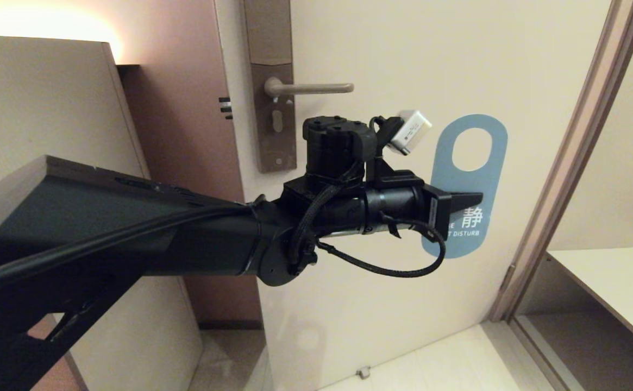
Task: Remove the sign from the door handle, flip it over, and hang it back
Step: Hand it to the other hand
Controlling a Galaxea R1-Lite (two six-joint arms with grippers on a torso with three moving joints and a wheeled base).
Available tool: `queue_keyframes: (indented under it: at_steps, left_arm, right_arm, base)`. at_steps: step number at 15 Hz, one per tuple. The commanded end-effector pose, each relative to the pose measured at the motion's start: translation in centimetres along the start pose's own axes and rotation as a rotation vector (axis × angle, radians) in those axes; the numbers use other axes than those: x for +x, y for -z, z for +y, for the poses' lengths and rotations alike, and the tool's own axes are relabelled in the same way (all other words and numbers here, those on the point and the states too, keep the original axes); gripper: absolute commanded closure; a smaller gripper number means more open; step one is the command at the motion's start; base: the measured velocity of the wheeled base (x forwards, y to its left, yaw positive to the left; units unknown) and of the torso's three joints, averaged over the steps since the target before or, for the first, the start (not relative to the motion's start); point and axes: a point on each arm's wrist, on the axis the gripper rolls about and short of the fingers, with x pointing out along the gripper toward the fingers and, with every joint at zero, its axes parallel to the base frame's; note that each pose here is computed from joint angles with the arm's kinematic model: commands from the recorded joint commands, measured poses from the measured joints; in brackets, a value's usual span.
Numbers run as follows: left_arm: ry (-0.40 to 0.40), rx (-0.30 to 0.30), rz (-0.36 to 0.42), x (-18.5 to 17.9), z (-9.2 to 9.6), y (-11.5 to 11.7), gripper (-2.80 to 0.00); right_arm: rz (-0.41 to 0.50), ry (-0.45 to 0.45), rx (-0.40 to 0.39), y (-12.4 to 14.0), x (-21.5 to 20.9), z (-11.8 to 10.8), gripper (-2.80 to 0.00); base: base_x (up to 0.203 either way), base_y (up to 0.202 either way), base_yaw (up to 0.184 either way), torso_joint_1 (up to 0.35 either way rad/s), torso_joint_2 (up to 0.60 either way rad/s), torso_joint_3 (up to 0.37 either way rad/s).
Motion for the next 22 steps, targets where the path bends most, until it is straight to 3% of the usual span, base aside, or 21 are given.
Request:
queue_keyframes:
  at_steps: [1, 7, 11, 19, 22]
  left_arm:
    - [0.005, -0.001, -0.001, 0.0, -0.1, 0.0, 0.00]
    - [0.028, 0.004, -0.004, -0.6, 0.5, -0.6, 0.00]
    - [0.047, 0.006, -0.002, -0.8, 0.6, -0.7, 0.00]
    - [0.063, 0.002, -0.004, -0.9, 0.4, -1.0, 0.00]
    - [0.072, -0.024, -0.002, -0.9, 0.4, -1.0, 0.00]
  right_arm:
    - [0.095, -0.022, 0.009, -2.3, 1.2, -0.2, 0.00]
    - [0.246, -0.115, 0.023, -9.1, 6.8, -0.7, 0.00]
    - [0.292, -0.290, 0.053, -12.1, 11.1, -0.5, 0.00]
    - [0.395, -0.644, 0.148, -12.8, 17.0, 0.2, 0.00]
    - [0.387, -0.688, 0.157, -12.8, 19.4, 0.3, 0.00]
  base:
    - [0.000, 0.000, 0.000, 0.000, 0.00, 0.000]
    - [0.000, 0.000, 0.000, 0.000, 0.00, 0.000]
    - [0.000, 0.000, 0.000, 0.000, 0.00, 0.000]
    - [0.000, 0.000, 0.000, 0.000, 0.00, 0.000]
    - [0.000, 0.000, 0.000, 0.000, 0.00, 0.000]
